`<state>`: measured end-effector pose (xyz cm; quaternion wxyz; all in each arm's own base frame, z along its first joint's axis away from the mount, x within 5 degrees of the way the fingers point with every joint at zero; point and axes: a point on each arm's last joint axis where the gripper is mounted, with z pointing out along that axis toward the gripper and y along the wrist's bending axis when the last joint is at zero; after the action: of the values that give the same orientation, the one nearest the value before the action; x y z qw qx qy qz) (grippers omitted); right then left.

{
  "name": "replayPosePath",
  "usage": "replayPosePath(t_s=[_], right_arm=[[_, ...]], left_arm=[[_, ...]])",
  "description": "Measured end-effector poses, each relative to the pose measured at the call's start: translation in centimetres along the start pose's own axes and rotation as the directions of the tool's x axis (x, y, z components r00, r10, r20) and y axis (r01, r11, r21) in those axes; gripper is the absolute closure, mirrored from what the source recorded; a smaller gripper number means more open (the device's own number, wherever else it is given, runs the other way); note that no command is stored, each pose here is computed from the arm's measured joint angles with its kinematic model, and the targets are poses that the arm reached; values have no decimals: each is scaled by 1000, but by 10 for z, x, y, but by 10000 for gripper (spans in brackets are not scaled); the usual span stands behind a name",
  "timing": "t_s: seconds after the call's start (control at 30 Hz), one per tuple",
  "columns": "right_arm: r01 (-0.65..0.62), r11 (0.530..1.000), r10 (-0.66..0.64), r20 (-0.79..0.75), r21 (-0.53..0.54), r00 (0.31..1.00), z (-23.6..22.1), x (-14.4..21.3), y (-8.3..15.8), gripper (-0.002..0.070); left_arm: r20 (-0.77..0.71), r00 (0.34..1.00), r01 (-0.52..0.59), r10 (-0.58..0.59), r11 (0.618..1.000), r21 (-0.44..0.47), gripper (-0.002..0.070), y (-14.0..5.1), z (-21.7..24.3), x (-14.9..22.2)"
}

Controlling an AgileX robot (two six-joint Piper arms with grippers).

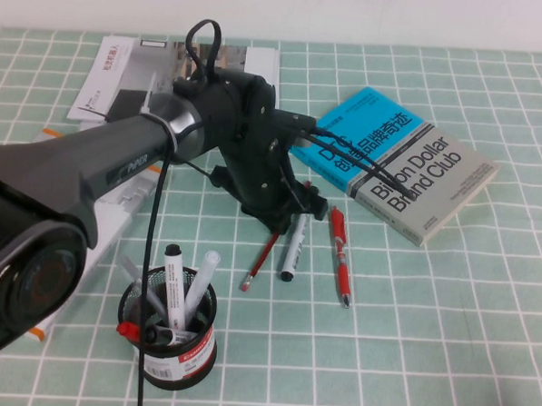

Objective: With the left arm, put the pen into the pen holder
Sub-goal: Pick up the pen on the table, then place the pen onto the pen holder

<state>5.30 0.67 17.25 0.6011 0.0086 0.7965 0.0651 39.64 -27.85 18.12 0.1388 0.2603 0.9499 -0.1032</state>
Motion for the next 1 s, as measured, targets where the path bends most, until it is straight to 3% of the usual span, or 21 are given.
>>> replayPosePath(t_s=[0.23, 0.53, 0.87, 1.0], right_arm=[[0, 1000, 0, 0, 0, 1000, 0, 0, 0, 696], [-4, 1000, 4, 0, -1, 1000, 0, 0, 0, 696], [-7, 1000, 7, 0, -3, 1000, 0, 0, 0, 696], [-11, 1000, 11, 0, -4, 1000, 0, 0, 0, 696]], left_arm=[[185, 981, -58, 53, 998, 20, 657, -9, -57, -14], [418, 904, -100, 86, 995, 11, 658, -19, -149, -11], [642, 762, -88, 87, 996, -31, 658, -14, -187, 60], [734, 674, -77, 84, 996, -43, 658, -11, -204, 90]])
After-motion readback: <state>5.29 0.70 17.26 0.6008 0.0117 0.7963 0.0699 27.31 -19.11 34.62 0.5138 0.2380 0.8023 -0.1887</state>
